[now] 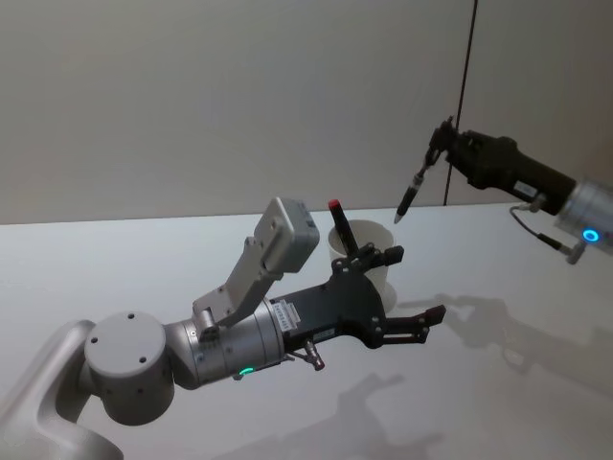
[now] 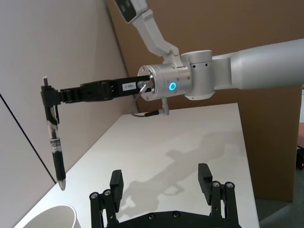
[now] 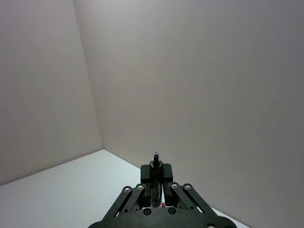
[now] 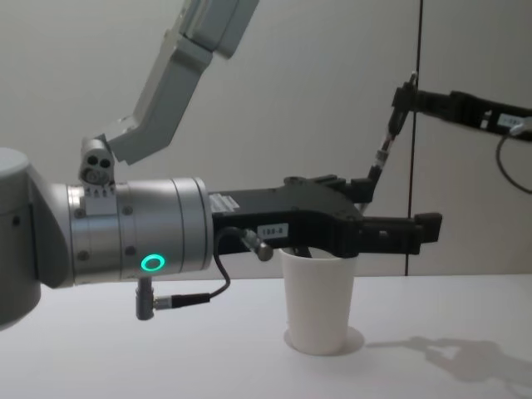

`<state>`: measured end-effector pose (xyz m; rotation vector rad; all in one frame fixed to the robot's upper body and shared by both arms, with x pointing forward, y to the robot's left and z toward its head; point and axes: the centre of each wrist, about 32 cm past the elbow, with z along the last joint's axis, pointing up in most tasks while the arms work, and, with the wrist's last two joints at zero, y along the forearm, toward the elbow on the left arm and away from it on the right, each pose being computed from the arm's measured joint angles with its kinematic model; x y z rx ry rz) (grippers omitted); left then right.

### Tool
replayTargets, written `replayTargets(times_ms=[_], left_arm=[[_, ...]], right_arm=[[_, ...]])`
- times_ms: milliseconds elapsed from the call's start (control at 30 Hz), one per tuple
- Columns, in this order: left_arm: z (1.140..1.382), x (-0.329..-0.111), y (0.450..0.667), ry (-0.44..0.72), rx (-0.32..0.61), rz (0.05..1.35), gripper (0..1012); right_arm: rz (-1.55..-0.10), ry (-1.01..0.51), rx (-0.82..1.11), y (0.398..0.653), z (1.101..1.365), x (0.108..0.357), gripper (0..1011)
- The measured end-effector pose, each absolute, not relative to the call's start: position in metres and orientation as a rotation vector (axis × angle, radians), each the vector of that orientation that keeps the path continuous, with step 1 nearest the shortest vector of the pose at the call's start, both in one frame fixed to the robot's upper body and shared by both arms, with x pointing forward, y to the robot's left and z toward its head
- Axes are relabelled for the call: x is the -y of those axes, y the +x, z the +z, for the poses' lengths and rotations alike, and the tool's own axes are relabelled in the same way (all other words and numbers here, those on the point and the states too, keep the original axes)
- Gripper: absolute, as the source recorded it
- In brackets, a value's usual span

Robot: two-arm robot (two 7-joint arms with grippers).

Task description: Place the pen into the pen holder.

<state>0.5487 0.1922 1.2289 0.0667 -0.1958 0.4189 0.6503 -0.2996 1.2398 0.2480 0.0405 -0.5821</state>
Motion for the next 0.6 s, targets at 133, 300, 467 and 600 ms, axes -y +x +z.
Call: replayTargets(times_ms=[133,300,467,600], left_arm=[[1.229,-0.192,0.549,0.067,0.196,0.419,1004],[1.229,-0.192,0.549,0.067,0.196,0.419,1004],[1.229,-0.192,0.549,0.067,0.196,0.419,1004],[1.229,-0.192,0.549,0.067,0.196,0.419,1004]], right_arm=[[-0.585,0.243,-0.046,0.656,1.237,0.294,136],[-0.592,0.233,-0.054,0.661,1.233,0.290,136],[-0.597,0.223,-0.062,0.666,1.229,0.286,136],[-0.600,0.212,-0.071,0.669,1.225,0.281,136]])
